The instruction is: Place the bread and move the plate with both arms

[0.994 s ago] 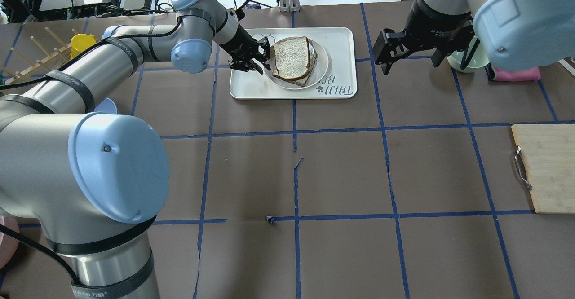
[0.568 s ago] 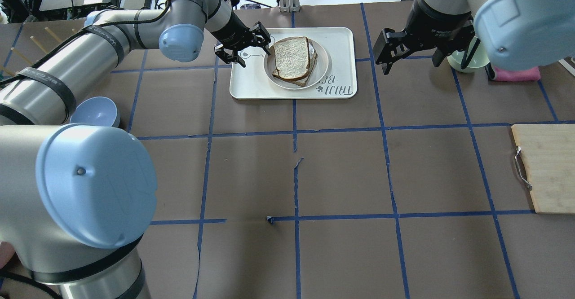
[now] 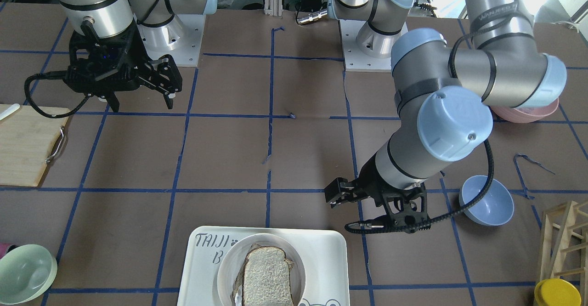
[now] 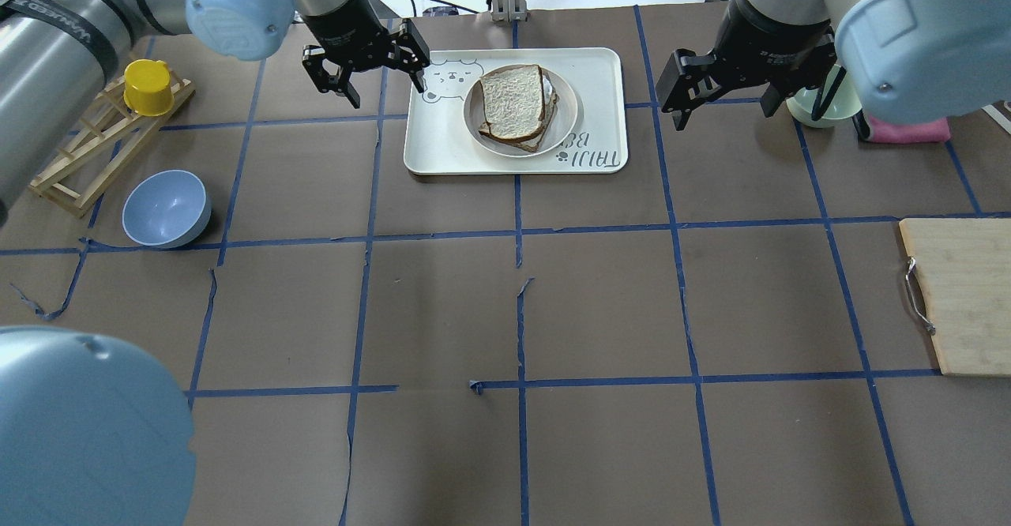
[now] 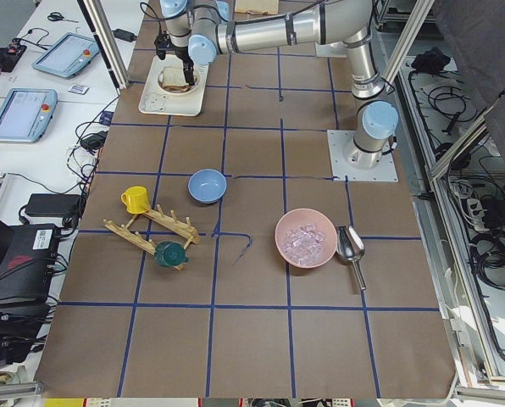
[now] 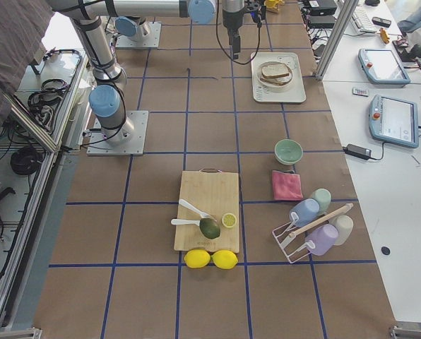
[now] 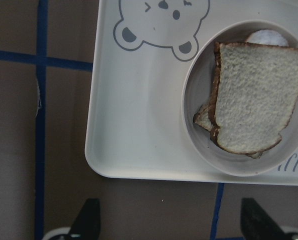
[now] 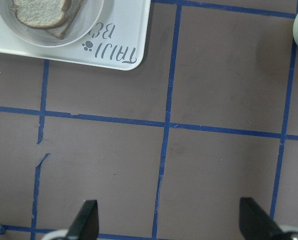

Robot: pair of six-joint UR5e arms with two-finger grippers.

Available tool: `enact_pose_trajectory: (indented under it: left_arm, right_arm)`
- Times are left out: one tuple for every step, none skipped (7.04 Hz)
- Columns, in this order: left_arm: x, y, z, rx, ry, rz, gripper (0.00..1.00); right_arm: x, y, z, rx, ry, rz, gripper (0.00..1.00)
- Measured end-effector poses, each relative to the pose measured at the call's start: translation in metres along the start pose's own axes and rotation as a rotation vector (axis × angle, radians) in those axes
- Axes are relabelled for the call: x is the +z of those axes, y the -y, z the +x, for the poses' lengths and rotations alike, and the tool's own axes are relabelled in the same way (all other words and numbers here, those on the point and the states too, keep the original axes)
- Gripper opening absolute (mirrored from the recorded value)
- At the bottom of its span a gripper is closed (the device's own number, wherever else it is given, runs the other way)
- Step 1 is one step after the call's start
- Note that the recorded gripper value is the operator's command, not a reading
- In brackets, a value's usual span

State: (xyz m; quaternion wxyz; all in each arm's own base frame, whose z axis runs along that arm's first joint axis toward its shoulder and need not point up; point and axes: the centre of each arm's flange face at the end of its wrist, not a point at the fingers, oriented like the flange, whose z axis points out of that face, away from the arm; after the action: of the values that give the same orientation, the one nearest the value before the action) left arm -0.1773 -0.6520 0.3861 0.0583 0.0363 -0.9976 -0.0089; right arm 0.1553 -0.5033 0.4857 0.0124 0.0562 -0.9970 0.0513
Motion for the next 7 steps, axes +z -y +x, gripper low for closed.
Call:
enact_pose_trajectory:
  left_arm:
    - [-0.024,-0.025,-0.007,0.034,0.064,-0.007,1.0]
    - [-0.043,-0.054,-0.012,0.05,0.099,-0.022,1.0]
    - [-0.056,-0.082,-0.015,0.054,0.112,-0.031,1.0]
    - [-0.065,-0.107,-0.018,0.053,0.116,-0.035,1.0]
    - [-0.074,-0.126,-0.021,0.053,0.114,-0.026,1.0]
    - [-0.081,-0.14,-0.025,0.054,0.11,-0.019,1.0]
    - [-0.083,-0.154,-0.028,0.052,0.107,-0.02,1.0]
  right_arm:
    - [0.0,0.0,0.0,0.0,0.0,0.002,1.0]
    - [-0.001,0.0,0.0,-0.001,-0.001,0.004,1.0]
    - [0.0,0.001,0.0,-0.001,-0.003,0.004,1.0]
    - [0.0,0.001,0.0,-0.001,-0.004,0.003,1.0]
    - [0.0,0.001,0.0,-0.001,-0.004,0.002,1.0]
    - [0.0,0.001,0.0,-0.002,-0.004,0.002,1.0]
    - [0.0,0.001,0.0,-0.002,-0.004,0.003,1.0]
